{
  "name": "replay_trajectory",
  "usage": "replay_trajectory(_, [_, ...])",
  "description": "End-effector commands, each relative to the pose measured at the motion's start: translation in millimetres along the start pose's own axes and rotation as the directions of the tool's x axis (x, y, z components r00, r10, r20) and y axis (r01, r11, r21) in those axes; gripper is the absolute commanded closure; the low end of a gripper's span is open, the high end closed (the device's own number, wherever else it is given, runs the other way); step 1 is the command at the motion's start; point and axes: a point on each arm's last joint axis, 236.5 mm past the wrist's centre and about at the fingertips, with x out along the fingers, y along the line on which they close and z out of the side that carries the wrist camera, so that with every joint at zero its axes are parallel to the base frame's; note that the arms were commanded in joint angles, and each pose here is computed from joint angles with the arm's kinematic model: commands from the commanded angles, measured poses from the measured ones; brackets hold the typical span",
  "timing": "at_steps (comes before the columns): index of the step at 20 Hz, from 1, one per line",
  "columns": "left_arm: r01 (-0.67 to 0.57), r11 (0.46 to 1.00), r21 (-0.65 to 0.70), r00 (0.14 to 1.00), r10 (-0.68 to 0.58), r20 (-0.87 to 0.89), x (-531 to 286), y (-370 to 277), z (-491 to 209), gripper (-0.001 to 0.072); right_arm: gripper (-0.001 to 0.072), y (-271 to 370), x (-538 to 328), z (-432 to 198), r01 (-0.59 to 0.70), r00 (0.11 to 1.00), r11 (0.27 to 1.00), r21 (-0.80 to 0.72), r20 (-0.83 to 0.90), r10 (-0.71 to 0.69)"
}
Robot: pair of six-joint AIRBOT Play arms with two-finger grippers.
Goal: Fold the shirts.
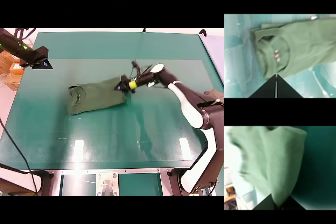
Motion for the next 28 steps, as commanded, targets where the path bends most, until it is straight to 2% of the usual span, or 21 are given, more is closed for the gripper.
replay_trajectory(1, [0.0,1.0,0.001,1.0,0.0,-0.003,0,0,-1,0.0681,0.0697,73,-99,47,-0.039,0.981,0.99,-0.132,0.182,0.063])
replay_trajectory(3, [0.0,1.0,0.001,1.0,0.0,-0.003,0,0,-1,0.0681,0.0697,84,-190,72,0.024,0.94,0.991,-0.134,0.339,0.023])
replay_trajectory(5, [0.0,1.0,0.001,1.0,0.0,-0.004,0,0,-1,0.0681,0.0697,71,-272,78,0.065,0.896,0.995,-0.071,0.444,-0.027])
replay_trajectory(12, [0.001,1.0,0.001,1.0,-0.001,-0.01,0,0,-2,0.0681,0.0697,-53,-497,45,0.083,0.665,0.97,0.229,0.712,-0.225])
replay_trajectory(15, [0.001,1.0,0.001,1.0,-0.001,-0.01,0,0,-2,0.0681,0.0697,-92,-556,7,0.065,0.594,0.944,0.323,0.748,-0.296])
replay_trajectory(19, [0.001,1.0,0.002,1.0,-0.001,-0.011,0,0,-3,0.0681,0.0697,-112,-584,-47,0.049,0.606,0.916,0.399,0.717,-0.344])
replay_trajectory(21, [0.0,1.0,0.001,1.0,0.0,-0.011,0,0,-3,0.0681,0.0697,-110,-599,-70,0.086,0.573,0.89,0.448,0.708,-0.412])
replay_trajectory(25, [0.001,1.0,0.001,1.0,-0.001,-0.025,0,0,-6,0.0681,0.0697,-112,-627,-132,0.126,0.489,0.765,0.631,0.632,-0.602])
replay_trajectory(28, [0.002,1.0,0.002,0.999,-0.002,-0.041,0,0,-10,0.0681,0.0697,-137,-633,-197,0.21,0.453,0.544,0.812,0.412,-0.79])
